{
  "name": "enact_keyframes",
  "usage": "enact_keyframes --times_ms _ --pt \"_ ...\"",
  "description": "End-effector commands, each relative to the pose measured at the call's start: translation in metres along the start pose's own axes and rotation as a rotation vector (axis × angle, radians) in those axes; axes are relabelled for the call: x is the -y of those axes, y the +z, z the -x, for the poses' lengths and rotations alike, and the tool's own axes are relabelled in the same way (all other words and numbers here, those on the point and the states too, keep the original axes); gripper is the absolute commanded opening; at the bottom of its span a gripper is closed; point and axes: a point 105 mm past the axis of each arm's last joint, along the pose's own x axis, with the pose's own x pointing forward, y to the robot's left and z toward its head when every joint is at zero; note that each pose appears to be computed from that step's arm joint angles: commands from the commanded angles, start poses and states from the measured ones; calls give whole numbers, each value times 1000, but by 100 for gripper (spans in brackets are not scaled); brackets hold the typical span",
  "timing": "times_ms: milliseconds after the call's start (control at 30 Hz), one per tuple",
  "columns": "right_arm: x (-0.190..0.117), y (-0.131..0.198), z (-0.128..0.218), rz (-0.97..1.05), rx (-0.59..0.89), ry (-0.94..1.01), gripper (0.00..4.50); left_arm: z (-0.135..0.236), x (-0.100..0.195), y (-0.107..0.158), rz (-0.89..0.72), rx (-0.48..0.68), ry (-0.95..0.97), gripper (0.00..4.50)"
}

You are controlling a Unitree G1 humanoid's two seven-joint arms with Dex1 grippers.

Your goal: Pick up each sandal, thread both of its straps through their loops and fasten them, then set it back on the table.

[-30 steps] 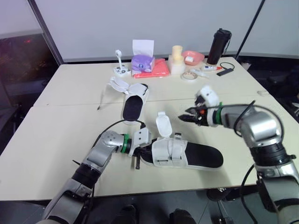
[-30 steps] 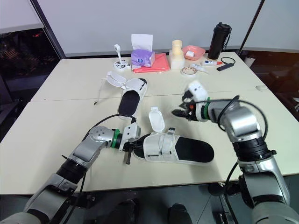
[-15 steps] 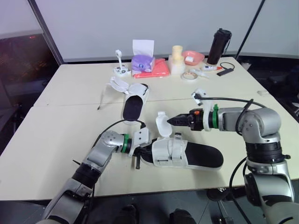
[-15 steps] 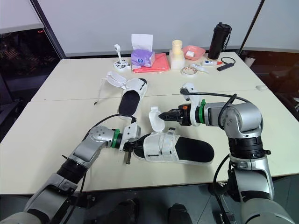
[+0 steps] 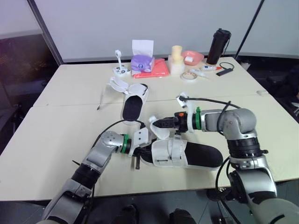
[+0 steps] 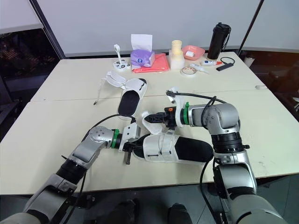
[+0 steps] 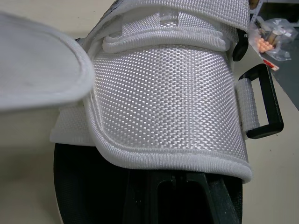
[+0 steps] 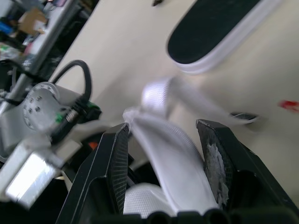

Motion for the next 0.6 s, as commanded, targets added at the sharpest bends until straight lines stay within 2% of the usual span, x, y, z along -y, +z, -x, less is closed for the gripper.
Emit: enact_keyframes --times_ms 33,400,600 --pt "-7 19 -6 44 35 38 245 -7 11 -22 62 -65 -24 0" --pt "-8 7 -21 165 -95 117 245 -9 11 -21 60 -56 -12 0" --pt "-9 19 -28 149 -67 150 245 -10 12 -21 60 -53 -9 0"
